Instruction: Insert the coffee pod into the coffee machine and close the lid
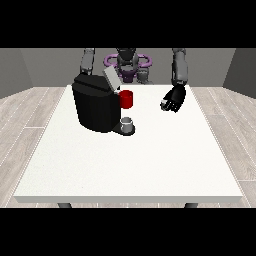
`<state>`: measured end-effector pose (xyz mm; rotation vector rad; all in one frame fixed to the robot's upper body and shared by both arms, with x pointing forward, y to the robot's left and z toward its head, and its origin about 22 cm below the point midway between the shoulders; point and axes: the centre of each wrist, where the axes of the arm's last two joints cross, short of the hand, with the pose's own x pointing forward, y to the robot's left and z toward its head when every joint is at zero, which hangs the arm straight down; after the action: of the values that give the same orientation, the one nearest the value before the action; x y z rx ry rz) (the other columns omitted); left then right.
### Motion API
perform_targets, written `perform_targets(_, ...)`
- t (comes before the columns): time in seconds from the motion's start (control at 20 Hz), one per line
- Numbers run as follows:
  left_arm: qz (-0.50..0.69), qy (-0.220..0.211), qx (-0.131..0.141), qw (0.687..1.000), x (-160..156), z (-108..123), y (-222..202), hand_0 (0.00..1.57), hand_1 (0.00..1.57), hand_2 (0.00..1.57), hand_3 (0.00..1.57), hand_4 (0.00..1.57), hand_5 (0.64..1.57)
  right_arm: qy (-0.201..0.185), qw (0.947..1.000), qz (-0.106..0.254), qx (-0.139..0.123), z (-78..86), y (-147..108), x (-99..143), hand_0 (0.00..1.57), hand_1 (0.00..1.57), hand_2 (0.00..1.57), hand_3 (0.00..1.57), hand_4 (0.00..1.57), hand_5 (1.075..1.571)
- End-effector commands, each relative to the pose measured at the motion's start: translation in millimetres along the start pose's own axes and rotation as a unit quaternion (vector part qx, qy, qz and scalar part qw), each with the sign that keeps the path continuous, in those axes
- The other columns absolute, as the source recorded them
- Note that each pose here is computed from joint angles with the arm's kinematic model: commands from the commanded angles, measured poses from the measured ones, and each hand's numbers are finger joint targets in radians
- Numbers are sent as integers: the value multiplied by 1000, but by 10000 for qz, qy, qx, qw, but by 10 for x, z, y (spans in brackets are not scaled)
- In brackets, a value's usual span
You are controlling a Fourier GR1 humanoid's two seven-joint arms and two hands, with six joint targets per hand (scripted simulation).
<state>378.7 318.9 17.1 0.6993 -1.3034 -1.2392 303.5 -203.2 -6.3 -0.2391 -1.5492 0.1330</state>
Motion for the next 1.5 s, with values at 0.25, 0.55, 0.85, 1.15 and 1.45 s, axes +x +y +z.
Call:
perform_targets(0.25, 557, -555, -302, 9964, 374, -214, 159, 1413, 1413, 1400, 1314, 515, 1571, 443, 9987, 119, -200, 47, -70, -388, 0, 0, 0, 0, 0, 1571)
perform_targets(0.55, 519, -719, -484, 9949, 785, -415, 622, 1424, 1424, 1404, 1341, 557, 1571, 558, 9982, 231, -13, 104, 126, -413, 0, 0, 0, 0, 0, 1571)
perform_targets(0.85, 524, -702, -610, 9943, 830, -431, 829, 1340, 1340, 1372, 1351, 562, 1571, 593, 9976, 169, 313, 69, -60, -289, 0, 0, 0, 0, 0, 1571)
perform_targets(1.15, 1019, -774, -308, 9913, 1128, -541, 1204, 985, 985, 1204, 1371, 511, 1571, 244, 9994, -33, 255, 28, -19, -225, 0, 0, 0, 0, 0, 1571)
perform_targets(1.45, 1080, -558, 163, 9925, 1349, -542, 1819, 1268, 1268, 1295, 1269, 488, 1571, -209, 9996, -62, 183, -171, -23, 125, 0, 0, 0, 0, 0, 1571)
